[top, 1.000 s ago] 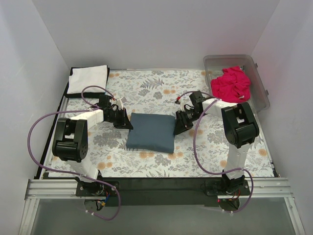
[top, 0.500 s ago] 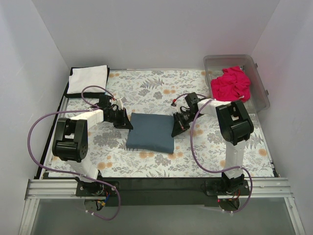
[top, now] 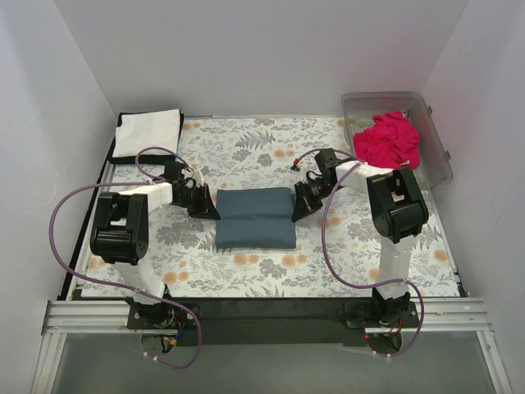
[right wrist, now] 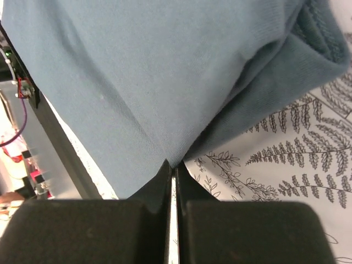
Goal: Fold and stack the t-shirts
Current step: Fold the tshirt
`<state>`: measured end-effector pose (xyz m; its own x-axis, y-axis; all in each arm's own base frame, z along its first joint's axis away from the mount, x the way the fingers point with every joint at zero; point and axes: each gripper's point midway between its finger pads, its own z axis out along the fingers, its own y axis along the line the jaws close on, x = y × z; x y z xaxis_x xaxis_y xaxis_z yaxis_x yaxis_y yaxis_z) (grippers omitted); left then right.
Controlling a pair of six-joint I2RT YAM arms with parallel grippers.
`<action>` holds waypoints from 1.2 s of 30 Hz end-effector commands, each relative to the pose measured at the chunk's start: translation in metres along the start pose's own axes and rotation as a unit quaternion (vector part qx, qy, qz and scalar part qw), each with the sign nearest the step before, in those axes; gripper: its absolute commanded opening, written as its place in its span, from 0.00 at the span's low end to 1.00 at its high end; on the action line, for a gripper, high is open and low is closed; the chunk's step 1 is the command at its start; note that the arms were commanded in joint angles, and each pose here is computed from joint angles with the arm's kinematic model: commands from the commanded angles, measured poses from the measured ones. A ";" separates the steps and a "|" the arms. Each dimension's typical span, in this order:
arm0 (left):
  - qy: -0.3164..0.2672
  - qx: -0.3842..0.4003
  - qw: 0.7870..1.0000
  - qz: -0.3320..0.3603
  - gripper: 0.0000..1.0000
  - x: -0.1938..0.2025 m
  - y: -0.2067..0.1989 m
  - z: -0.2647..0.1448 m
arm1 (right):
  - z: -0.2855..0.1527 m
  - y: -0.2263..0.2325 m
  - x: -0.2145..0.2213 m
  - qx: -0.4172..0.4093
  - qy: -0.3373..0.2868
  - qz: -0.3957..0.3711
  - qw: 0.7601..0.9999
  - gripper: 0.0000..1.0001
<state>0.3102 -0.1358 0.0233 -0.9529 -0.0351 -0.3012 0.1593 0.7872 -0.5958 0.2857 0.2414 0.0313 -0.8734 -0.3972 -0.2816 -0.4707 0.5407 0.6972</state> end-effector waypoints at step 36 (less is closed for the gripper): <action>0.139 0.145 0.969 -0.143 0.76 0.083 -0.044 0.031 | 0.056 0.046 0.061 -0.119 0.044 0.057 0.990 0.98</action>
<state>0.2264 -0.2158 0.0513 -0.9972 0.0346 0.0658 -0.0474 0.3850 -0.9217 0.1896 0.3039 0.0578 -0.8825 -0.4489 -0.1405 -0.2684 0.2353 0.9341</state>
